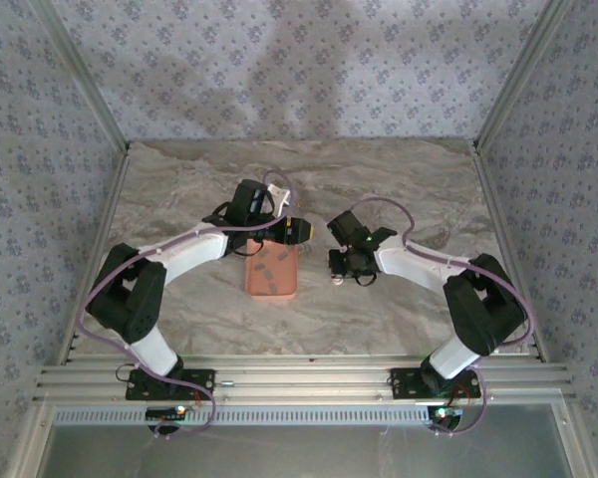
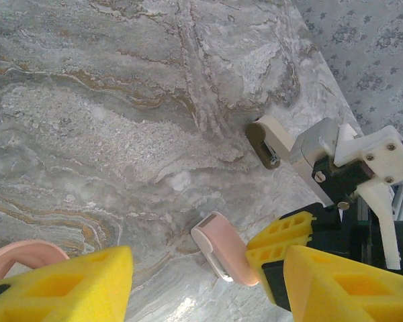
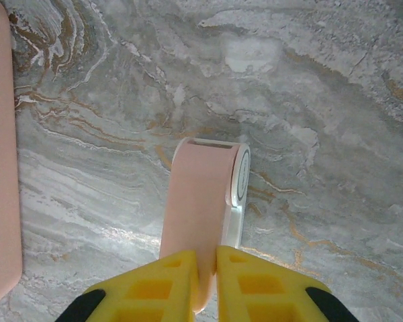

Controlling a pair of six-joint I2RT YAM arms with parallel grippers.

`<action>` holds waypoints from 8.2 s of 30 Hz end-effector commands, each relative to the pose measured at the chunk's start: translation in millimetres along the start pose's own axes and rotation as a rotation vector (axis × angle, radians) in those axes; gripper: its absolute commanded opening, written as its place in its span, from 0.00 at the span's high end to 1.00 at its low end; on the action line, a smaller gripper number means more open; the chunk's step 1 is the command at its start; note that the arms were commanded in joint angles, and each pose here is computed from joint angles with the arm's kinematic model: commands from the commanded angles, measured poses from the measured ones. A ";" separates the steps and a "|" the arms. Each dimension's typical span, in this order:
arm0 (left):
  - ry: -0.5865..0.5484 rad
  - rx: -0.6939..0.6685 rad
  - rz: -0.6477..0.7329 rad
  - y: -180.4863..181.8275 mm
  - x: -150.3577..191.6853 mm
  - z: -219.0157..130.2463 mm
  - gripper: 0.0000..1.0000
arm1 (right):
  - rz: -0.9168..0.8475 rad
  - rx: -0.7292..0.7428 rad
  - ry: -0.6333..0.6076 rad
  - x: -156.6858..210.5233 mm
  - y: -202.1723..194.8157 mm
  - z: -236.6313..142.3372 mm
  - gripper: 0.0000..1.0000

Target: Load the staples into the stapler

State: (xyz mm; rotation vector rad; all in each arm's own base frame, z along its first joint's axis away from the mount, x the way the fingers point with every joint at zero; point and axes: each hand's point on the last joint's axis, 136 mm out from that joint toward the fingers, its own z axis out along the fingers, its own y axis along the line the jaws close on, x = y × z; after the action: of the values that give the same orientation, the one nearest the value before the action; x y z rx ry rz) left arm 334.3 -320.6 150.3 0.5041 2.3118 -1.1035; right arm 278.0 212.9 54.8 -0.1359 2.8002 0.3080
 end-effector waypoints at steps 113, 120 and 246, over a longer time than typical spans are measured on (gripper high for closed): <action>-0.063 -0.017 0.030 -2.5 -12.2 -14.9 0.39 | 0.007 -0.005 0.009 -9.8 9.4 -42.7 0.79; -0.062 -0.013 0.023 -1.1 -10.4 -12.1 0.38 | 0.016 -0.056 0.081 20.5 8.3 -3.7 0.86; 0.315 0.275 0.274 -57.2 122.9 87.7 0.45 | 0.339 -0.439 0.188 26.5 -3.8 -104.8 0.87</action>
State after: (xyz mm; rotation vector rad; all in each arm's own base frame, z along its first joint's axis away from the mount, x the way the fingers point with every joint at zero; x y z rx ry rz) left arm 226.3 -412.1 72.9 1.1428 2.2468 -1.3461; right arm 226.7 179.6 124.2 0.2690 2.8973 0.9707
